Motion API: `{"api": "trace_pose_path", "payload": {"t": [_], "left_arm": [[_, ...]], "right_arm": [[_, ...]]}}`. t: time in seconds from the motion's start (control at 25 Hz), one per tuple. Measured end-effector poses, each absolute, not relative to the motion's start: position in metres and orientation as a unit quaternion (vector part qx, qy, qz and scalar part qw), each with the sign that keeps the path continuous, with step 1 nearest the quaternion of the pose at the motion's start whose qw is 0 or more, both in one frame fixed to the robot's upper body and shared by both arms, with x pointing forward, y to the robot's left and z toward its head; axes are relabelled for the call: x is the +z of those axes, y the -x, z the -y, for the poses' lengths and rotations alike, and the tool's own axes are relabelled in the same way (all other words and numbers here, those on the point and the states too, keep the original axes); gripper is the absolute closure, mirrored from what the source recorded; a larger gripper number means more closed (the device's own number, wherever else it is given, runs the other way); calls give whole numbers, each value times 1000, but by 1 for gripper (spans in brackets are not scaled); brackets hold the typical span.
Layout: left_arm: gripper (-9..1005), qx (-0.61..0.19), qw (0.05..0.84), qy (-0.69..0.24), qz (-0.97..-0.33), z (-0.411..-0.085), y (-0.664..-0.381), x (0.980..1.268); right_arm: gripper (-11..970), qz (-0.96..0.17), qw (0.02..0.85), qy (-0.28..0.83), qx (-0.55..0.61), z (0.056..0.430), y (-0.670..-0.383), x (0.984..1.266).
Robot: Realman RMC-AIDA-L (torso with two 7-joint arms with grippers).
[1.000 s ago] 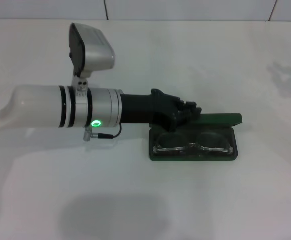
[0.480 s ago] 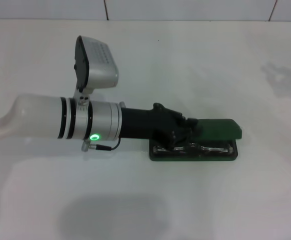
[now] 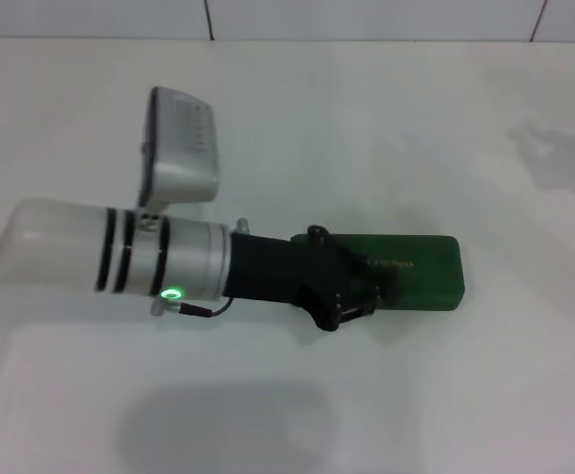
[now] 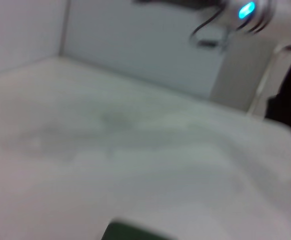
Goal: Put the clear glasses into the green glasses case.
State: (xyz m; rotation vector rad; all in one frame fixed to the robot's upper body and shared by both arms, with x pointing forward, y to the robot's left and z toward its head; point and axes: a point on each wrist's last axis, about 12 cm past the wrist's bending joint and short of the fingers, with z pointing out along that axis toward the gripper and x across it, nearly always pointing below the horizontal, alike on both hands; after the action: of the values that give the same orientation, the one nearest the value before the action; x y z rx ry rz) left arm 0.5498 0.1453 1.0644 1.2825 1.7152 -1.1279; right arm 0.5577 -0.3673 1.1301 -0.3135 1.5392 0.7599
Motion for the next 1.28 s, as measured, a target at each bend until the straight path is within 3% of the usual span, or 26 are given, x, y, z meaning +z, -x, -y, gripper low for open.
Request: {"api": "trace_pose_path", "payload": {"t": [0.36,0.52,0.72,0.88,1.04,1.12,1.28], "left_arm": [[818,-500,431,-440,-609,-177,-539,1093],[746,-515,462,-423,-585,-203,-534,1103],[662,-507,508,-491,-494,-234,-516,1123],[598,-507,515,-468,-508,-253,-517,1136],[534,-516,503,-466,-513,-264,-515,1141],[299,-520,498,-464,-516,-265,-515,1143],[194,-527,490,-460,-520,-266,-515,1144]], "right_arm": [[664,-699,587,222,344,336,-570,1125],[661,-695,546,304,356,312,-570,1124],[656,-664,524,356,397,285,-562,1126],[652,-622,503,401,446,271,-546,1132],[518,-580,491,426,490,264,-533,1140],[451,-564,491,434,503,264,-528,1143],[271,-541,495,442,517,264,-520,1149]]}}
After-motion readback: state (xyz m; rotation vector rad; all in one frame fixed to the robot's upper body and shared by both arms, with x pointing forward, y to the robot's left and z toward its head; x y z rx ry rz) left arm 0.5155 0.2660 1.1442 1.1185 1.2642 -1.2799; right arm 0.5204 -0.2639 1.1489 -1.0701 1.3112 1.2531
